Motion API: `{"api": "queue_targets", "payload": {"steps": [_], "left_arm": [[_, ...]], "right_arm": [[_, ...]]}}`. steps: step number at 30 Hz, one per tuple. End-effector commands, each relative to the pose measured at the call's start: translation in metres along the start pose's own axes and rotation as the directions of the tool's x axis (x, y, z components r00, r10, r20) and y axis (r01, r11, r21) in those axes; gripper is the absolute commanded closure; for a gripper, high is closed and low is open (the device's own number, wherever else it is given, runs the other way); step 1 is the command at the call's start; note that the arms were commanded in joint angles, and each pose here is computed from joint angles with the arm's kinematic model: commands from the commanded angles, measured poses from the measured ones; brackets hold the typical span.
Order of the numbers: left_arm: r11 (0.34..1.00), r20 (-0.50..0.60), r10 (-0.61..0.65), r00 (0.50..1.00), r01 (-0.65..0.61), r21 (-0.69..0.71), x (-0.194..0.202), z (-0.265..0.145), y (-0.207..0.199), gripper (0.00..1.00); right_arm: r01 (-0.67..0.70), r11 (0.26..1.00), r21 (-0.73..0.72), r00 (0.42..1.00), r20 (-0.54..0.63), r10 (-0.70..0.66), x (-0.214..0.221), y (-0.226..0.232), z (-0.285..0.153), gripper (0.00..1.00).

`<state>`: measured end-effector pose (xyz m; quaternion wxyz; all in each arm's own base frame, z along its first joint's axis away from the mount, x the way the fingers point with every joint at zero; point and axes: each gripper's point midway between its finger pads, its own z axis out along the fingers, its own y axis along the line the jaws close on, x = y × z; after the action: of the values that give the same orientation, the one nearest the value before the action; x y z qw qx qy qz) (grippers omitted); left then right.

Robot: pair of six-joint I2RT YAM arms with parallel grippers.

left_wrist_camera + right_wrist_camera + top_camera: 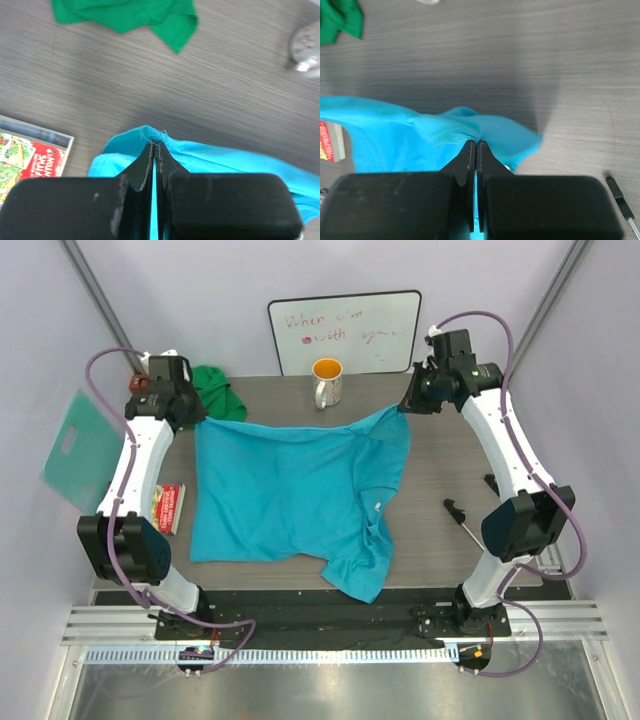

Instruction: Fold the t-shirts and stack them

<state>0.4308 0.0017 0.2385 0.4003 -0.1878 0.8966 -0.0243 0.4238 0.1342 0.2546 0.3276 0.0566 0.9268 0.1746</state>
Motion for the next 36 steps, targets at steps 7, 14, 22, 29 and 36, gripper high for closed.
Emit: {"api": "queue_targets", "payload": {"steps": [7, 14, 22, 29, 36], "left_arm": [[0.991, 0.249, -0.070, 0.966, 0.040, 0.124, -0.032, -0.108, -0.022, 1.00], [0.982, 0.429, -0.139, 0.893, 0.069, 0.175, -0.037, -0.212, 0.004, 1.00], [0.980, 0.622, -0.188, 0.760, 0.102, 0.172, -0.042, -0.322, 0.045, 1.00], [0.965, 0.682, -0.249, 0.688, 0.119, 0.232, -0.047, -0.371, 0.054, 1.00], [0.972, 0.640, -0.209, 0.739, 0.086, 0.218, -0.047, -0.351, 0.042, 1.00]], "right_arm": [[0.117, 0.977, -0.180, 0.944, 0.327, -0.052, -0.047, 0.056, -0.141, 0.99], [0.191, 0.952, -0.239, 0.856, 0.515, -0.042, -0.040, 0.072, -0.254, 0.99], [0.266, 0.912, -0.312, 0.735, 0.678, 0.018, -0.028, 0.088, -0.361, 0.99], [0.284, 0.903, -0.322, 0.683, 0.729, 0.045, -0.017, 0.089, -0.405, 0.99], [0.228, 0.916, -0.329, 0.738, 0.672, 0.058, -0.017, 0.085, -0.380, 0.99]]}}
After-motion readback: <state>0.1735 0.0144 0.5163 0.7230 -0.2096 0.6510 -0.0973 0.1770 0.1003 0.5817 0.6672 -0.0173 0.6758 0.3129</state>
